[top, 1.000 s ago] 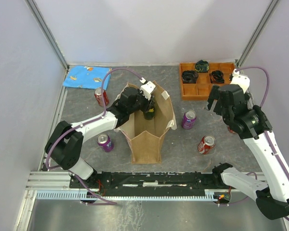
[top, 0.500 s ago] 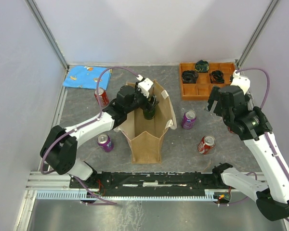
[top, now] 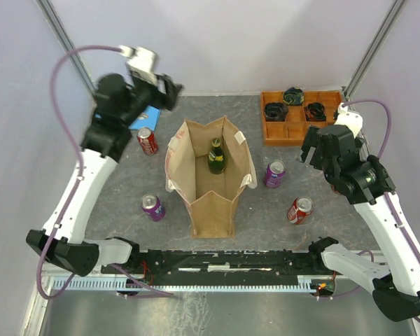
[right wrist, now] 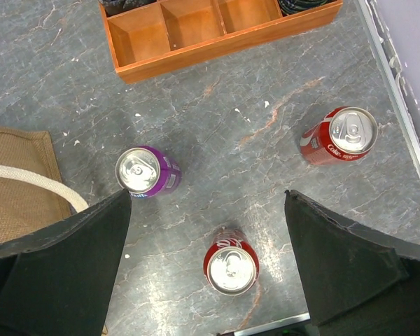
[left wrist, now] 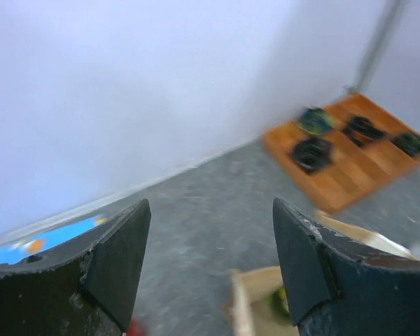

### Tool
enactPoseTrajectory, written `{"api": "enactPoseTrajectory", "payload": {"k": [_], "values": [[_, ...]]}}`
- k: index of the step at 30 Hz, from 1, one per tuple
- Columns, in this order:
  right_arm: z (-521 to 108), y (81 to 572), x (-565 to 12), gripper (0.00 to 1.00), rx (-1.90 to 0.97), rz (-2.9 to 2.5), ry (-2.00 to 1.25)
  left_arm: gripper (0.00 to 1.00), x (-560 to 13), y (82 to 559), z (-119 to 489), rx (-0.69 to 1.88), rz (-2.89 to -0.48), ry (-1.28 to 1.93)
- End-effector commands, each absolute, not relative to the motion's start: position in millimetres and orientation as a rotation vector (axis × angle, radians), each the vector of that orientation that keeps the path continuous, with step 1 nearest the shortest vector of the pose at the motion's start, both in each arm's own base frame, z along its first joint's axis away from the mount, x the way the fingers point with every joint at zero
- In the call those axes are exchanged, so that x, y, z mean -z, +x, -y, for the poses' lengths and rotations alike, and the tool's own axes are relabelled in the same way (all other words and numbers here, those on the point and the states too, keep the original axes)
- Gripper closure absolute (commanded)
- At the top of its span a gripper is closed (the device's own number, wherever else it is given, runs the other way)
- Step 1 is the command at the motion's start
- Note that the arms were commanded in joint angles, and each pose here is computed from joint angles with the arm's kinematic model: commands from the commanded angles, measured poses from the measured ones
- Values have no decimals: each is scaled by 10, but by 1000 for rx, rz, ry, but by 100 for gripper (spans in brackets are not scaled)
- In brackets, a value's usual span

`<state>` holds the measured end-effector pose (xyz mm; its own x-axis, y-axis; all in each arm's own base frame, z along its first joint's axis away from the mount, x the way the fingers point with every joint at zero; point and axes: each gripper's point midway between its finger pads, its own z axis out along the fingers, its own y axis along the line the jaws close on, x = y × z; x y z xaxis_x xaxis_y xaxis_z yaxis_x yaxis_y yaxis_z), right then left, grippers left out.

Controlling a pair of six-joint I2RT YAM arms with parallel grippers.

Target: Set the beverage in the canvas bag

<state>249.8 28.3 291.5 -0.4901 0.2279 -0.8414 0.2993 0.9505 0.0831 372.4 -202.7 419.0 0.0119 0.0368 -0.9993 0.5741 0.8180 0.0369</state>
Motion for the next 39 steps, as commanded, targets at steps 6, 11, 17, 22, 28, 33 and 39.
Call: {"api": "enactPoseTrajectory", "payload": {"k": [6,11,17,22,28,33,39], "values": [[-344,2544,-2859,1,68,-2125,376,20,-3098,3834,731,119,-2219,433],[-397,2586,-2812,1,54,-2140,363,16,-2654,4030,469,109,-2410,346],[-416,2565,-2767,1,45,-2159,353,12,-2276,4405,330,86,-2497,282],[-389,2498,-2721,1,50,-2170,361,9,-1979,4557,214,3,-2575,286],[-363,2439,-2688,1,53,-2176,368,9,-1667,4633,162,-36,-2641,298],[-355,2411,-2675,1,52,-2181,371,8,-1417,4653,117,-48,-2694,290],[-348,2391,-2671,1,53,-2183,368,8,-1245,4691,62,-58,-2721,282]]}}
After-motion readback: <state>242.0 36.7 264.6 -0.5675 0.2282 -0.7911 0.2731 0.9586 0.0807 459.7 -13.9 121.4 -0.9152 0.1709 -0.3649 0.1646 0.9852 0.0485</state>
